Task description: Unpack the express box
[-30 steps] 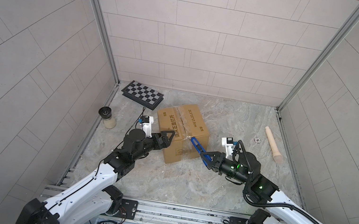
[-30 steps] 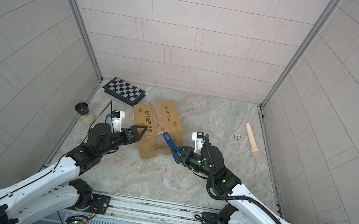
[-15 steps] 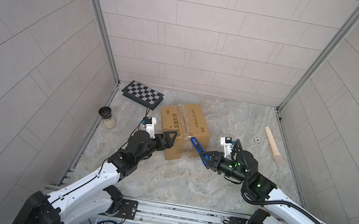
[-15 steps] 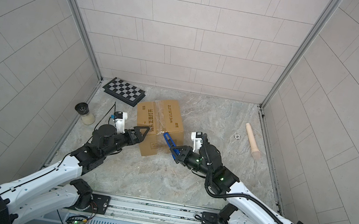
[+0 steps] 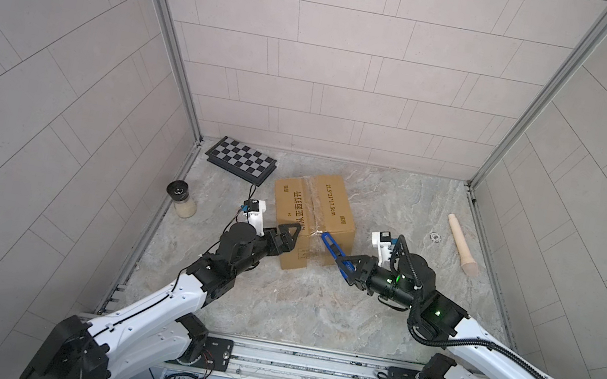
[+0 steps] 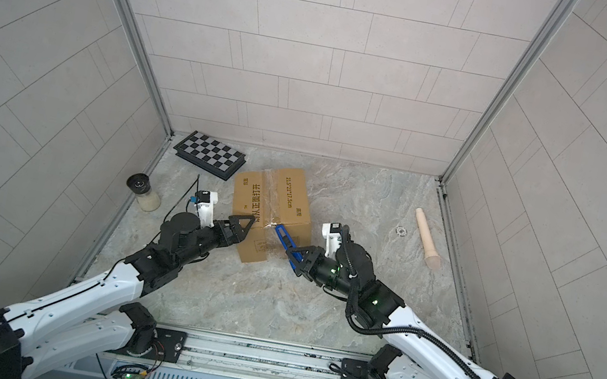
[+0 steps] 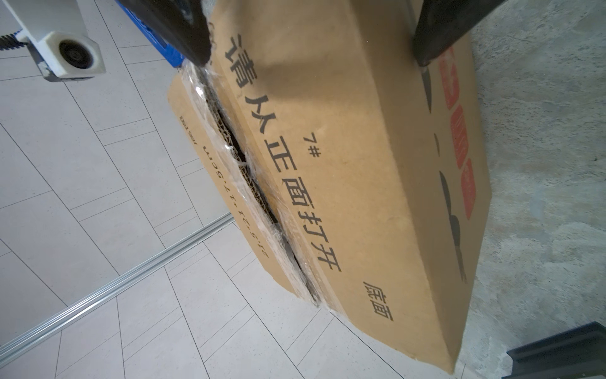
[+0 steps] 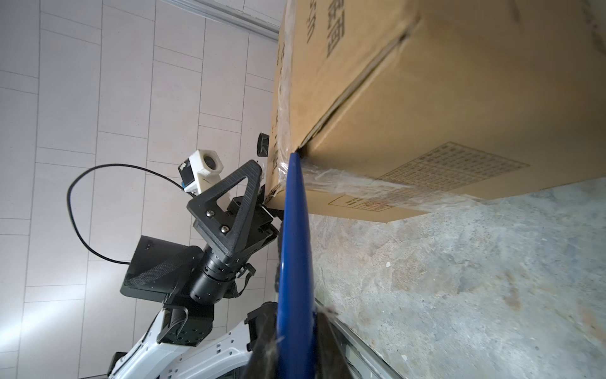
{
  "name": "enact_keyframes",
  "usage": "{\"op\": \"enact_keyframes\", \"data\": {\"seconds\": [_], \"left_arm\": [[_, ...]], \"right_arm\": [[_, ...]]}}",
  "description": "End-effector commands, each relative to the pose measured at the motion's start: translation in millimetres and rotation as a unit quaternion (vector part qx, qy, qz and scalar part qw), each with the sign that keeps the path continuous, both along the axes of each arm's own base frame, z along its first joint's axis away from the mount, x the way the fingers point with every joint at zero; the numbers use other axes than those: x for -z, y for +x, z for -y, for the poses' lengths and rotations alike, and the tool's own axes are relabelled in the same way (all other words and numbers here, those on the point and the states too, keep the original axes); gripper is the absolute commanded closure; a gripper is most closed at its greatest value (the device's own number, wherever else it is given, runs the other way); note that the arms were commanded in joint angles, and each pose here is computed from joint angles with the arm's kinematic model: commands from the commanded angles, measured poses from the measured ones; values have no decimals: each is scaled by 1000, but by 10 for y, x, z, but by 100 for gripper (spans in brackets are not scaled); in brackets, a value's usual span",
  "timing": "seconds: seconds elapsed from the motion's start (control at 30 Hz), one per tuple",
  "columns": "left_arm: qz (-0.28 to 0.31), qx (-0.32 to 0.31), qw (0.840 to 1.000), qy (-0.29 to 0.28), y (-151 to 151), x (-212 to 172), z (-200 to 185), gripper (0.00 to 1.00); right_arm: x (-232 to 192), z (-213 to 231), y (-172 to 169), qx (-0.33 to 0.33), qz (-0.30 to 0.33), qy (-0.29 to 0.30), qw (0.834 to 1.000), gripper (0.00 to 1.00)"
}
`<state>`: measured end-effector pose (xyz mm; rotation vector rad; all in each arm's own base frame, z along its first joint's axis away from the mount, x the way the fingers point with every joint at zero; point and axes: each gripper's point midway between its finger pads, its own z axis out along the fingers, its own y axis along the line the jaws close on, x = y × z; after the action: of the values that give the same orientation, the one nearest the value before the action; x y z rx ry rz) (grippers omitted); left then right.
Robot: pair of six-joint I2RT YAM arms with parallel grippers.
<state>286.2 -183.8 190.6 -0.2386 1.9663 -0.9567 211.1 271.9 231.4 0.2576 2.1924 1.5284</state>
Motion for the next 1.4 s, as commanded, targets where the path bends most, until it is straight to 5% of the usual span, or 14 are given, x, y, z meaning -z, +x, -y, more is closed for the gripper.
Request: {"op": "enact_keyframes", "data": {"seconds": [0.0,0.57,1.0,1.37], "left_arm": [[29,56,997,-37,-102,-271,275,0],[29,56,998,-30,-145,-261,352,0],[53,65,994,-64,-125,-519,416,0],[44,61,995,-66,-115,-446,415,0]], "right_arm": [[-189,-197,-131,-57,42,4,997,100],[-724,-195,-57,-47,72,105,991,100],[-13,-265,-99,-64,28,24,997,100],[-306,-348,-75,-71,44,74,994,100]]}}
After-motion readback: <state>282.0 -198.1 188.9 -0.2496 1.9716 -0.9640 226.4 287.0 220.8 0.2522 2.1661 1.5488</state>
